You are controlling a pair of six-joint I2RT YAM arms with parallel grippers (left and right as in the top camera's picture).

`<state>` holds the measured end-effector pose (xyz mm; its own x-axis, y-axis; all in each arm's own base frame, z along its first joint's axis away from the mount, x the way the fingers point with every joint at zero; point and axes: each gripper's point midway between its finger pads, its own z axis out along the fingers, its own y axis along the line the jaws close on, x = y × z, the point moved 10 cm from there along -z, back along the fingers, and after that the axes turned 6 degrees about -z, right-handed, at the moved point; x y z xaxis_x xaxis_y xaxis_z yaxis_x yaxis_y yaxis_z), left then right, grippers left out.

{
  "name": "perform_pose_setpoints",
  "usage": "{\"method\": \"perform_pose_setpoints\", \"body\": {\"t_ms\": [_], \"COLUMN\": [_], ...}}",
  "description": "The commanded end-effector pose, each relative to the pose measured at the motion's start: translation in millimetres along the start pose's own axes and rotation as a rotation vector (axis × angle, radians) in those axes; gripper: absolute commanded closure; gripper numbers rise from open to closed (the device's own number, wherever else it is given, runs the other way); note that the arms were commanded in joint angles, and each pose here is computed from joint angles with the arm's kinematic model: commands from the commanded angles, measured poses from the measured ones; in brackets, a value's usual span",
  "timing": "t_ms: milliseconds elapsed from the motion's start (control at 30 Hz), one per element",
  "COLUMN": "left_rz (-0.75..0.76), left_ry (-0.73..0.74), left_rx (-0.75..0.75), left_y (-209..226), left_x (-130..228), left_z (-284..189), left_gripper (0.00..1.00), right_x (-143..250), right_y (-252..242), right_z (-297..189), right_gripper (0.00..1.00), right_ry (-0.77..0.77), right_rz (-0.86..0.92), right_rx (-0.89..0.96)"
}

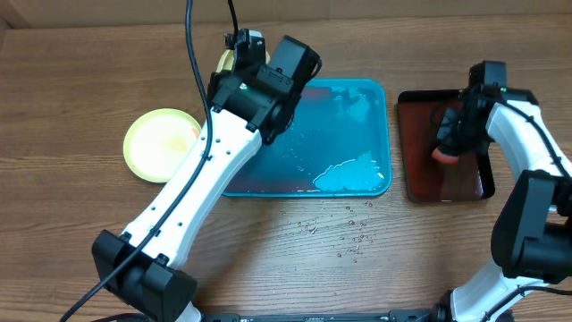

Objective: Clean dirty plates on tray and stack at the side
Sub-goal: 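Stack the yellow plate onto the plates at left and release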

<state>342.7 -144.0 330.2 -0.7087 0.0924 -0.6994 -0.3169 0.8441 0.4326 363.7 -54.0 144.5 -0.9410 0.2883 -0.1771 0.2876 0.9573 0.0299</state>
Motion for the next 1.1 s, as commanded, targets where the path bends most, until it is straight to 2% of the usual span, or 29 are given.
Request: {"method": "perform_pose_setpoints", "body": {"t_ms": [0,300,367,433,533,600,633,767,833,933,1067], "left_rz": [0.029,0.008,-0.001,-0.002,-0.038,-0.046,-0.067,-0.170,-0.258,-0.313,-0.417], "left_ry": [0.026,0.080,0.080,0.053,-0.040,-0.062,-0.053,0.146,0.324,0.474,0.528], "left_rx": [0.101,0.207,0.192,0.088,-0.204,-0.293,-0.290,-0.105,0.013,0.233,0.529], "left_y": [5,17,28,44,71,79,81,85,103,127,159], "left_x": [-2,-12,-18,-24,-31,-30,-29,-15,-2,12,25], "left_z": [-4,1,0,-2,-6,-7,-6,21,59,99,132], "left_gripper": [0.96,0.96,0.96,0.96,0.96,0.96,0.96,0.96,0.96,0.96,0.96], "right_x": [8,10,10,11,11,11,11,11,12,12,12], "right_y": [-1,-1,1,2,3,4,4,4,4,4,4], "right_z": [7,13,13,13,13,13,13,13,13,13,13], "right_gripper": [0.96,0.96,0.96,0.96,0.96,0.96,0.96,0.96,0.96,0.96,0.96], "right_ry": [-0.002,-0.014,-0.012,-0.010,-0.007,-0.005,-0.005,-0.003,-0.001,-0.002,-0.002], "right_rz": [-0.014,-0.032,-0.033,-0.033,-0.032,-0.032,-0.032,-0.032,-0.033,-0.033,-0.033], "right_rx": [0.008,0.002,-0.019,-0.036,-0.058,-0.064,-0.064,-0.064,-0.064,-0.064,-0.064]}}
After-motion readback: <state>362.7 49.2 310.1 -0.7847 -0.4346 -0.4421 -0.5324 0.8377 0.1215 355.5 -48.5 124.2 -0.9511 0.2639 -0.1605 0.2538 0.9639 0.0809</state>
